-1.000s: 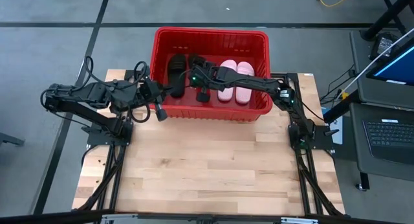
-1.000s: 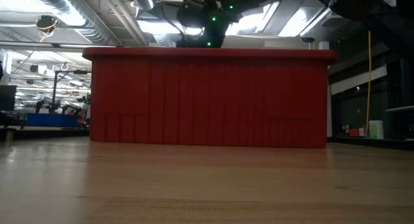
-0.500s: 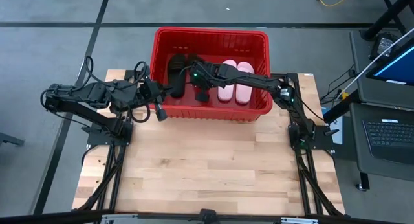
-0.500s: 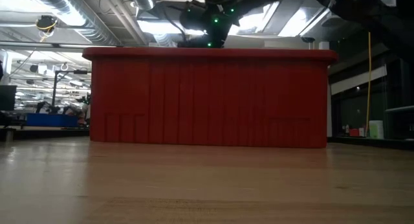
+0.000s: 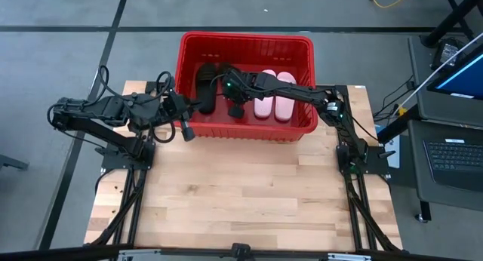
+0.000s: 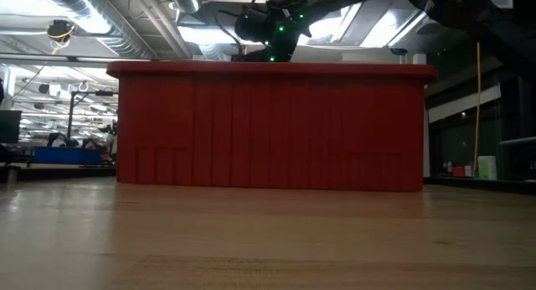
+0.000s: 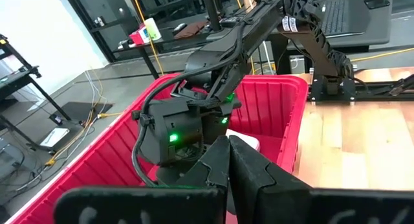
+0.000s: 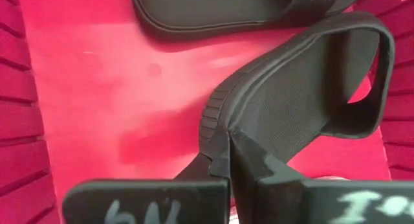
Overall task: Pick and place slides into bin
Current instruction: Put the black slide into the bin, then return to Home Position
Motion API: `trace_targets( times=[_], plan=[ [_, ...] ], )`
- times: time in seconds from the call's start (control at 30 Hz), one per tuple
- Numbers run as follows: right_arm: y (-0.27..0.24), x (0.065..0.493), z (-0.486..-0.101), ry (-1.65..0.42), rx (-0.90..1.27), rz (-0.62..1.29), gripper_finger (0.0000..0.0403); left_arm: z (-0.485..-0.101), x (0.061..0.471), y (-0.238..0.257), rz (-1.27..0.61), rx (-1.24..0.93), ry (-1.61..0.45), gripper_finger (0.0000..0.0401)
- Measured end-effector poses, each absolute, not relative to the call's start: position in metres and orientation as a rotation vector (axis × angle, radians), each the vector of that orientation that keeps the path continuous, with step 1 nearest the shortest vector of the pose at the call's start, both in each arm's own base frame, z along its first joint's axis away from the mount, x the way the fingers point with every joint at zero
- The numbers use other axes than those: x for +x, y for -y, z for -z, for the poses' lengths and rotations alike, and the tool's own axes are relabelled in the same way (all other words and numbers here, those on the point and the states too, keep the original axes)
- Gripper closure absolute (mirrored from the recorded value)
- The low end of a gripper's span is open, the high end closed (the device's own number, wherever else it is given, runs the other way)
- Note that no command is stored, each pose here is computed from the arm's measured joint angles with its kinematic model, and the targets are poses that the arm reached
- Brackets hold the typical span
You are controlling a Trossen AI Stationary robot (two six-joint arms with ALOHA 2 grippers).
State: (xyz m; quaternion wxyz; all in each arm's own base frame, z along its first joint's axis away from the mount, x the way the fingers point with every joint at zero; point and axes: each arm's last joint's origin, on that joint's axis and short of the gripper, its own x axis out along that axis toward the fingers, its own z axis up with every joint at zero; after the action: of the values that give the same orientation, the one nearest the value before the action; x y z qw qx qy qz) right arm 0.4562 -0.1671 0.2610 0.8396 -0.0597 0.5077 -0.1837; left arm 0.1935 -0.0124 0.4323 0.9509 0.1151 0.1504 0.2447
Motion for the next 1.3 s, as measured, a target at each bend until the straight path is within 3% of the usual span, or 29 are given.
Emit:
trace_targets(
  times=[0.63, 1.0, 1.3],
  plan=[
    [0.169, 0.458, -0.262, -1.043, -0.109, 0.362, 0.0318, -0.432, 0.194, 0.014, -0.452, 0.201, -0.299, 0.0399],
    [0.172, 0.466, -0.269, -0.925, -0.116, 0.369, 0.0315, -0.432, 0.194, 0.014, -0.455, 0.179, -0.293, 0.0400],
    [0.167, 0.464, -0.272, -0.955, -0.112, 0.358, 0.0329, -0.432, 0.193, 0.013, -0.495, 0.228, -0.306, 0.0400]
  ],
)
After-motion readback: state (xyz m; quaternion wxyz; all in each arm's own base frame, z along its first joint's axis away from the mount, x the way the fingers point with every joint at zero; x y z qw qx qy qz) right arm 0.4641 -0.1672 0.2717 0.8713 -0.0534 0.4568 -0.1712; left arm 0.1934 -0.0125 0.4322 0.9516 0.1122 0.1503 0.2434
